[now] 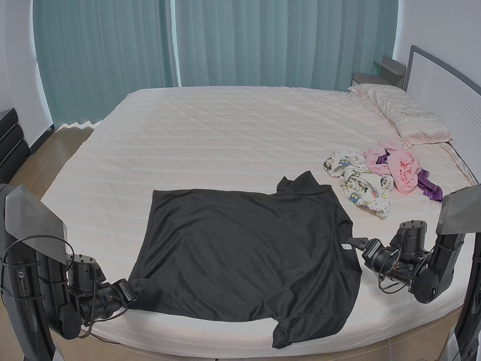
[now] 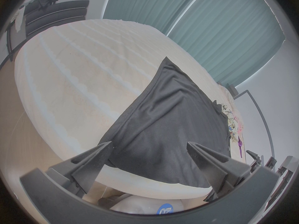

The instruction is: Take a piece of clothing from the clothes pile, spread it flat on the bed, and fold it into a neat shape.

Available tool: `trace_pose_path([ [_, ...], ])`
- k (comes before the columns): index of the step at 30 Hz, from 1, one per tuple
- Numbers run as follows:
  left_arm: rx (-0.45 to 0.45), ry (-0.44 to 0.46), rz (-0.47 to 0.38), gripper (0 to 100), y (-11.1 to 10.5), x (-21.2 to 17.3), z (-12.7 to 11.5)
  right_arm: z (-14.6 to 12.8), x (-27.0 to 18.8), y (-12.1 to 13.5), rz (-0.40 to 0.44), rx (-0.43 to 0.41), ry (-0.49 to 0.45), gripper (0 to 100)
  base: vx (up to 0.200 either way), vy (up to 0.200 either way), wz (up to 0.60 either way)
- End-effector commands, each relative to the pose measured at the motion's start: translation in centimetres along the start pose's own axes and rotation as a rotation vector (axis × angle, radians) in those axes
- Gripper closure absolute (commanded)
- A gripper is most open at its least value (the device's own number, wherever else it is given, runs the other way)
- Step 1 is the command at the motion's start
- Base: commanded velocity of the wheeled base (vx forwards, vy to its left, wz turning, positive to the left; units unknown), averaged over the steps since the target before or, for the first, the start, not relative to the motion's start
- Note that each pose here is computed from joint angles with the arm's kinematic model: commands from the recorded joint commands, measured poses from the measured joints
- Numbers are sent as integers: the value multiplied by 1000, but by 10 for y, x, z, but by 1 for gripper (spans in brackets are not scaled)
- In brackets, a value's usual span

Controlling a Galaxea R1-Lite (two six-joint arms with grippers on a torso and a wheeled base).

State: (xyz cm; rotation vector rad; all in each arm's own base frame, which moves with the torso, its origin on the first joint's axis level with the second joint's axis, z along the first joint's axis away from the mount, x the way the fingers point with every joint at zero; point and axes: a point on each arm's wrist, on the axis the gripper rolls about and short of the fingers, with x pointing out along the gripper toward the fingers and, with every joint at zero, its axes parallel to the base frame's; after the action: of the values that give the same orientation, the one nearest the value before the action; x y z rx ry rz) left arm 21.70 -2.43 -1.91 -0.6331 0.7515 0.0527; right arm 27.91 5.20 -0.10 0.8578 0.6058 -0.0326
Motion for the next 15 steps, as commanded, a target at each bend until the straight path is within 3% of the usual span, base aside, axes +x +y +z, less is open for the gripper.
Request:
trace_pose_path([
  [1,1,-17,-11,0,-3,-7,2,-1,0,0,-2,-1,3,0,0,0,0],
  [4,2,-14,-10,0,-2,-7,2,-1,0,-1,-5,-1,6,0,0,0,0],
  [10,8,24,31,0,5,0,-5,-3,0,-1,-6,-4,11,0,-200,0,0],
  [15,30,19,79,0,8,3,-8,-5,2,-3,-13,-4,19,0,0,0,0],
])
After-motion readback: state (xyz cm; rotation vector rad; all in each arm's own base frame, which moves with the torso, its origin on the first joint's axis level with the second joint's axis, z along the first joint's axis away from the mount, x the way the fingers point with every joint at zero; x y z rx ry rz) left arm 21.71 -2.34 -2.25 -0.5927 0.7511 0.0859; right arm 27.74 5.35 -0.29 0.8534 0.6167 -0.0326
